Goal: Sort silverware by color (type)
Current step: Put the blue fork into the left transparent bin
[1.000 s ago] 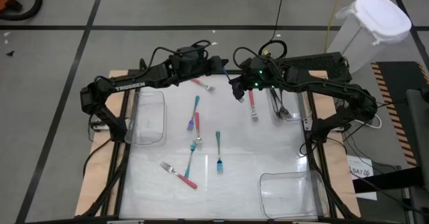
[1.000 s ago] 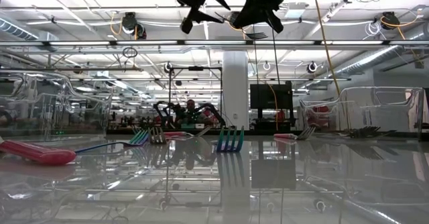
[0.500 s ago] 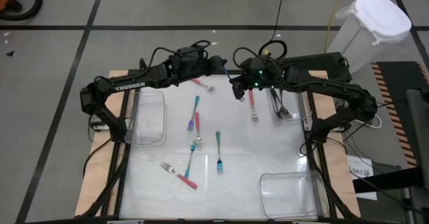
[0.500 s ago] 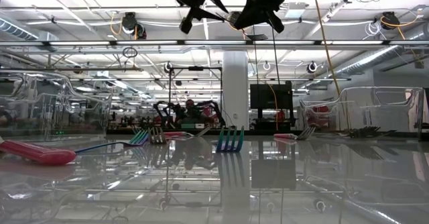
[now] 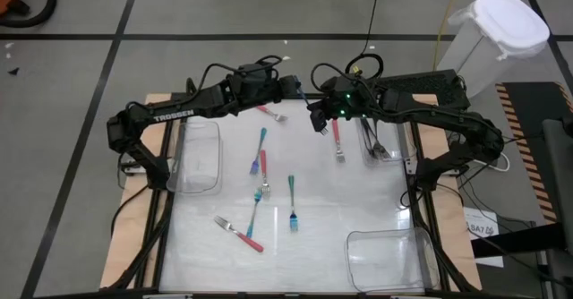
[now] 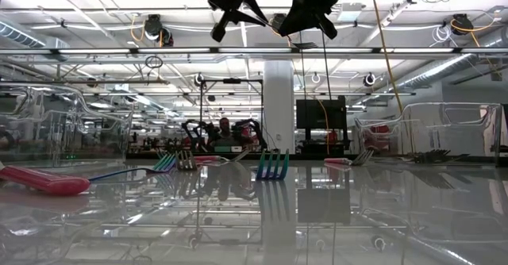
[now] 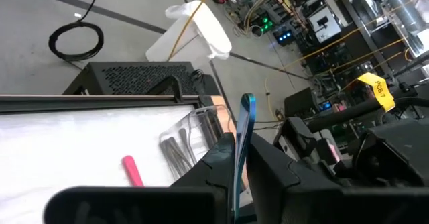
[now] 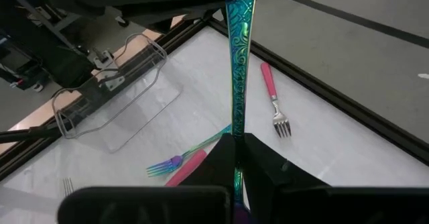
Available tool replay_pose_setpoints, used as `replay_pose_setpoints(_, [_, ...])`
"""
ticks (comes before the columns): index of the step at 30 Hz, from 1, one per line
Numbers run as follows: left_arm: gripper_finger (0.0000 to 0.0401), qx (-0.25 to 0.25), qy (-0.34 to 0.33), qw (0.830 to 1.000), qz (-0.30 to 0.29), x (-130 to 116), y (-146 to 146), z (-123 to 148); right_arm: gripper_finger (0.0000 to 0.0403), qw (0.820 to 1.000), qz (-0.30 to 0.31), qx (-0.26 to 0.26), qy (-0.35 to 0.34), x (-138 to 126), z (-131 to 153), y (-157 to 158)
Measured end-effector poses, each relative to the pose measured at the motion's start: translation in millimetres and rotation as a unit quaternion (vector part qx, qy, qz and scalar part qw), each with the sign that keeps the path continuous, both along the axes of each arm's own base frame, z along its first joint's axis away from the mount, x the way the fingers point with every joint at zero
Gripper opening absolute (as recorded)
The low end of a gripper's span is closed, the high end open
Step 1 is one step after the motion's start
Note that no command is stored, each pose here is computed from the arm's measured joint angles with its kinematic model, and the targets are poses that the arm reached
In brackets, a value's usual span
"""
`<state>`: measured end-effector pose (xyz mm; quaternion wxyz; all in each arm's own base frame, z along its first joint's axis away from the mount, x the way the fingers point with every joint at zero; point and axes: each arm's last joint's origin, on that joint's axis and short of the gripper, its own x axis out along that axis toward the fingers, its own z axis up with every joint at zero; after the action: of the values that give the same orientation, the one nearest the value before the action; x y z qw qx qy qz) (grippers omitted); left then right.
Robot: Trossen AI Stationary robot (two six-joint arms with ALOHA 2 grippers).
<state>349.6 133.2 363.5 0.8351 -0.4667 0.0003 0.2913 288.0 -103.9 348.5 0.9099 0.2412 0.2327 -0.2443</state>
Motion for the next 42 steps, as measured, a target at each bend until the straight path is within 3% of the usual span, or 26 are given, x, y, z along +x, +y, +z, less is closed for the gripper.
replay_pose_setpoints(6, [0.0009, 0.009, 0.006, 1.000, -0.006, 0.0, -0.1, -0.1, 0.0016, 1.000, 0.000, 0.000, 0.000, -0.1, 0.0, 0.0])
replay_pose_setpoints(29, [0.0001, 0.019, 0.000, 0.999, -0.042, 1.3, -1.1, 1.6, 0.0035, 1.000, 0.014, 0.005, -0.009, 0.6, 1.3, 0.8])
replay_pose_setpoints(42, [0.0001, 0.022, -0.022, 0.994, -0.102, 3.8, -4.8, 5.5, 0.0168, 0.999, 0.012, 0.032, -0.026, 0.9, 2.8, 1.7])
